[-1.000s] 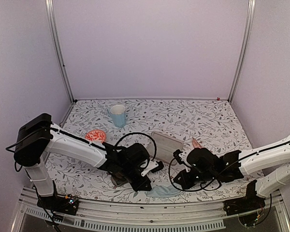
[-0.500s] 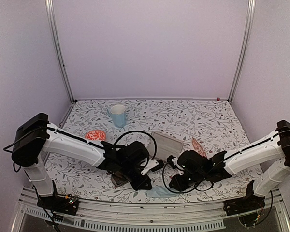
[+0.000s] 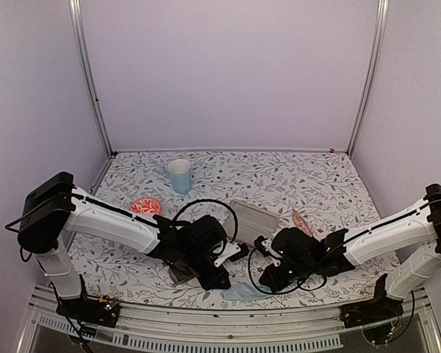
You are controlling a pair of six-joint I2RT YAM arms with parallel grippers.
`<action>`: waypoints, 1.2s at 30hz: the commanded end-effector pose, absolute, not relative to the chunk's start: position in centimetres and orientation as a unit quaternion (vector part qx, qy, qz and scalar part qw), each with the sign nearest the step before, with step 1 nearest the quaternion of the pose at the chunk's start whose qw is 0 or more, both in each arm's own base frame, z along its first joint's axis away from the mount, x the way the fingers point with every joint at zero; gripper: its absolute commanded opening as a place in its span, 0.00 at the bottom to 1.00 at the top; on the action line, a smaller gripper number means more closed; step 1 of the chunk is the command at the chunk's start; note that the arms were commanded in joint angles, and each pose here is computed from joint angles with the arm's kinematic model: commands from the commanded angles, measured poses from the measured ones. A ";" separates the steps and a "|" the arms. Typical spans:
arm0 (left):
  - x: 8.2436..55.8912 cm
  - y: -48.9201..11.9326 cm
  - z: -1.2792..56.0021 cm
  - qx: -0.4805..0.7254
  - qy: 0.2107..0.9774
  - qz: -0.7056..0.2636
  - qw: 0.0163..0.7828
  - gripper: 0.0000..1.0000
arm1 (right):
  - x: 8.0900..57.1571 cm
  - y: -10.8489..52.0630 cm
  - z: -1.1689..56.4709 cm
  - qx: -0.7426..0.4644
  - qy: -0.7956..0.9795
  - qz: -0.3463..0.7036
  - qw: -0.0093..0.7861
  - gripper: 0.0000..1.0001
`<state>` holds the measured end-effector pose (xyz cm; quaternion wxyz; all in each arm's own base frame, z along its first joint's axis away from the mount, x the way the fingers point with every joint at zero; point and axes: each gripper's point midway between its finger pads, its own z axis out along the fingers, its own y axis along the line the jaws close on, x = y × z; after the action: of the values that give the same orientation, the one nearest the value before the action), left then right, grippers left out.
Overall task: Organize the sunglasses
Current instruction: Adjust the glasses cleaning cloth at the center of the board.
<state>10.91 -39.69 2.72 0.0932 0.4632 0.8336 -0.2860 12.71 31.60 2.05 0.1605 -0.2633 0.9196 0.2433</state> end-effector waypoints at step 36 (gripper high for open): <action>16.9 -45.7 5.2 0.471 0.786 -0.369 0.153 0.27 | 16.2 26.6 3.9 -0.214 0.930 0.192 0.229 0.00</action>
<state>16.21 -44.32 4.53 0.1391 0.4545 0.8083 -0.3474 16.13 27.19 4.33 0.2250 -0.2139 0.9303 0.1952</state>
